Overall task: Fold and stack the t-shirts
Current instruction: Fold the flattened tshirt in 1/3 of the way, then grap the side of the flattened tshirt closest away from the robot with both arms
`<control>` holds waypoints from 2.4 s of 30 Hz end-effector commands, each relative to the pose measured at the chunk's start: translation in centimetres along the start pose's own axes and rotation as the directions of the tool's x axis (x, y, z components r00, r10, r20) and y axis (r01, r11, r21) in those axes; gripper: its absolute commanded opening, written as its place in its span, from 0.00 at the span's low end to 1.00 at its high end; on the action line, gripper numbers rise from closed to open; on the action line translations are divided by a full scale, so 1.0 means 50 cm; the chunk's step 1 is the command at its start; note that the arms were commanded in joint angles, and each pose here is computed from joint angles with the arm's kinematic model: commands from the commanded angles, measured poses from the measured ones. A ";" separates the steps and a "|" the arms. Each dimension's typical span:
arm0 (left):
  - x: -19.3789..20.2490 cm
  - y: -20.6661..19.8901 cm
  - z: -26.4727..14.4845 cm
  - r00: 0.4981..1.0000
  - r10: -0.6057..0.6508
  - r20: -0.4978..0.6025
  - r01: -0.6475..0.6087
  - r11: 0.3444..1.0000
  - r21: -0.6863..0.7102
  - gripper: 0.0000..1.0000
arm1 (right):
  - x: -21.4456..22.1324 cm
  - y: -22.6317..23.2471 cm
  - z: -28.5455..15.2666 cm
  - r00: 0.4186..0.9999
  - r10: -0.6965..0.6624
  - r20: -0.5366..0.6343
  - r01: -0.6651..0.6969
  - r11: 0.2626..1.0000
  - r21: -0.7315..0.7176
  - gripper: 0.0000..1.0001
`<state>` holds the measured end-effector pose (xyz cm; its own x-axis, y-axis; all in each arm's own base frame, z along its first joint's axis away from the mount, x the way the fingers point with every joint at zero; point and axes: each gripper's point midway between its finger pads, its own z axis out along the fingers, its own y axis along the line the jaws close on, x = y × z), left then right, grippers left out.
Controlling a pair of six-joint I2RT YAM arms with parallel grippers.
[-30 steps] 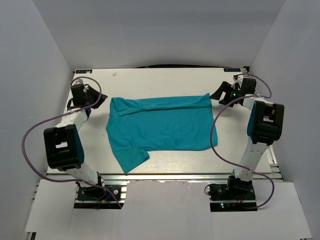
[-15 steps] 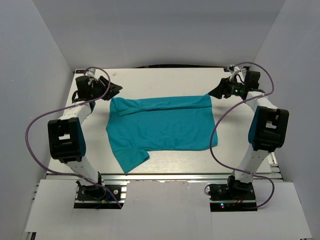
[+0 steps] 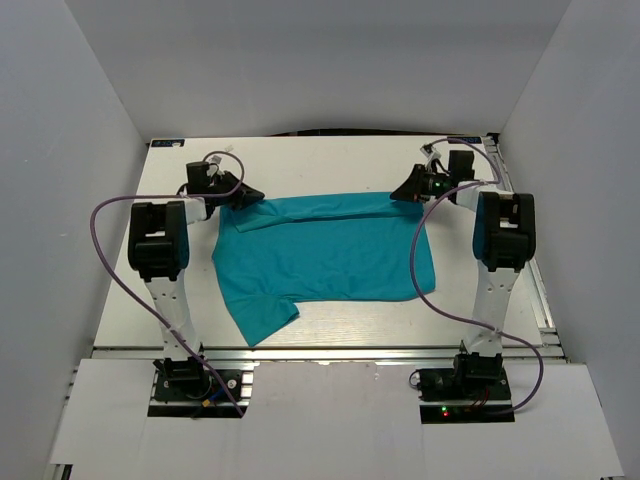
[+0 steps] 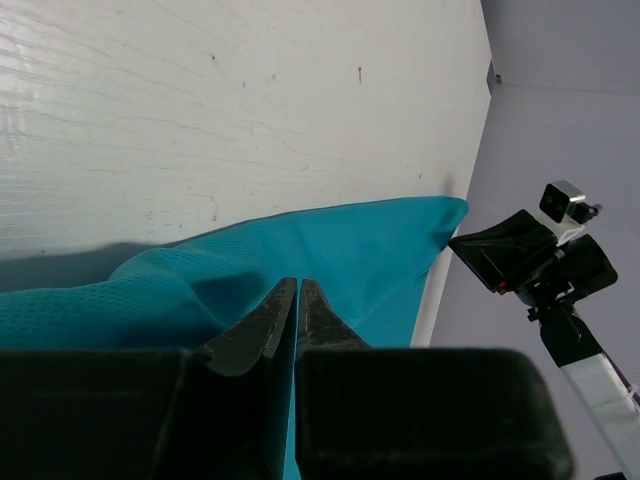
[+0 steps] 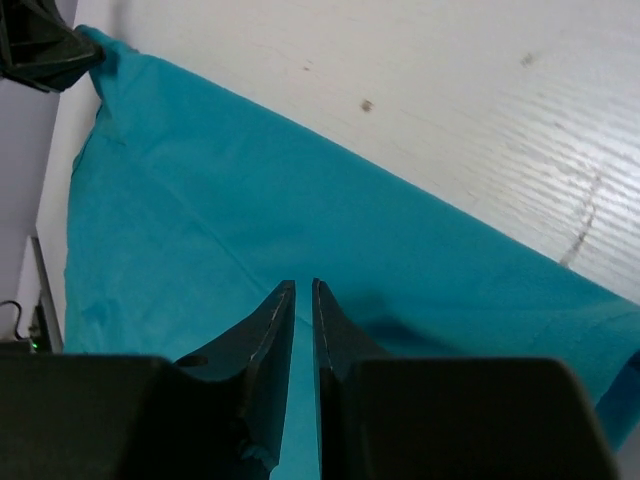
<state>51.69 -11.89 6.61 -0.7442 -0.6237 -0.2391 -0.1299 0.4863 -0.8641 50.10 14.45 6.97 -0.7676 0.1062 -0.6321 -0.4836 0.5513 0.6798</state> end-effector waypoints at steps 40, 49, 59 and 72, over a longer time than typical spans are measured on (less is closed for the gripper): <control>-0.011 -0.215 -0.261 0.958 0.227 0.174 -0.224 0.974 -0.038 0.56 | -0.031 0.196 -0.166 0.934 -0.351 -0.059 0.344 0.933 -0.105 0.56; 0.267 -0.010 -0.457 0.995 0.071 0.070 -0.036 0.908 -0.417 0.23 | 0.211 0.239 -0.293 0.507 -0.835 -0.214 0.816 0.545 -0.191 0.90; 0.401 0.124 -0.498 0.991 -0.126 0.035 0.123 0.805 -0.580 0.39 | 0.398 0.213 -0.345 0.197 -0.942 -0.272 0.881 0.291 -0.372 0.86; 0.397 0.205 -0.476 0.982 -0.183 0.045 0.156 0.654 -0.741 0.41 | 0.382 0.184 -0.333 0.284 -0.902 -0.325 0.894 0.372 -0.249 0.82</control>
<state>18.67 -5.25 3.06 -0.6946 -0.7182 -0.0406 -0.6817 0.6752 -0.2818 23.24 7.71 6.66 0.0796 -0.7424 -0.6652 -0.9800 0.0640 -0.1887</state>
